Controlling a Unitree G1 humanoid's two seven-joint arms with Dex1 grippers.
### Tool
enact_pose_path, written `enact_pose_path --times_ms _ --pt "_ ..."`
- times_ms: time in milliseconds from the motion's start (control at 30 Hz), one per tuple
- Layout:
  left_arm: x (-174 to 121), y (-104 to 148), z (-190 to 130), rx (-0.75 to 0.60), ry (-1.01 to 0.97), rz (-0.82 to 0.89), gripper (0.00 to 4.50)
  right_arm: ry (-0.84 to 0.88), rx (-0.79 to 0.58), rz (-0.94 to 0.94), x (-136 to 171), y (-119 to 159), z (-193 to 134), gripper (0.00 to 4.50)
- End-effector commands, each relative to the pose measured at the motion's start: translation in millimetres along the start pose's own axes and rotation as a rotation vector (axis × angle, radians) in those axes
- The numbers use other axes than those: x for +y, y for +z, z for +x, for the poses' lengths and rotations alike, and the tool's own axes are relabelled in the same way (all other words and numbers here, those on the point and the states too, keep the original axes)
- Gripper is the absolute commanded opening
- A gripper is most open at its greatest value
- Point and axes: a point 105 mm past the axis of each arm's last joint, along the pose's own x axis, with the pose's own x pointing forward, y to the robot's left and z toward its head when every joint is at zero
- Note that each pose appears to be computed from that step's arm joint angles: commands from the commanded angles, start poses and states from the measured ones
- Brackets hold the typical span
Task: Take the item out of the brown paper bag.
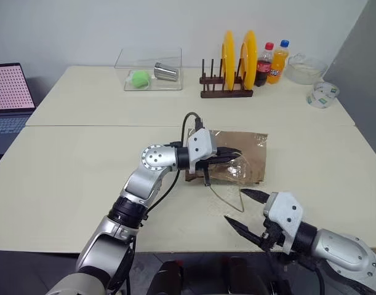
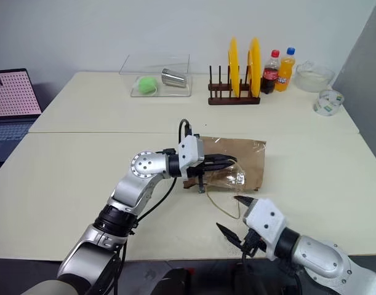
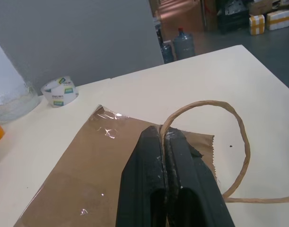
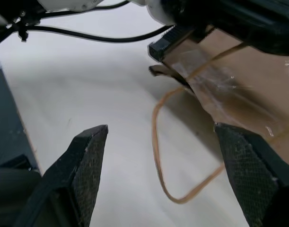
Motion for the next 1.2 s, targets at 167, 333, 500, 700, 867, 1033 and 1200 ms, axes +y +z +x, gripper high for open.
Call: enact_pose_path --times_ms 167,333,500,700,867,1033,1200 --pt "13 20 1 -0.033 0.047 0.077 0.0 -0.016 0.075 -0.123 -12 -8 26 2.78" --pt "33 33 4 -0.046 0.137 0.025 0.0 0.006 0.136 -0.212 -15 -13 27 1.16" --pt "55 48 11 -0.046 0.199 -0.019 0.0 0.062 0.213 -0.27 -9 -29 25 0.02" --pt "94 62 13 -0.044 0.28 -0.054 0.0 0.11 0.297 -0.32 -5 -53 22 0.02" --pt "125 70 9 -0.046 0.365 -0.042 0.0 0.129 0.33 -0.334 -4 -65 21 0.02" --pt "143 82 7 -0.076 0.41 -0.012 0.0 0.138 0.337 -0.328 -2 -70 21 0.02" --pt "147 94 9 -0.119 0.399 -0.007 0.0 0.096 0.32 -0.345 -8 -68 24 0.02"
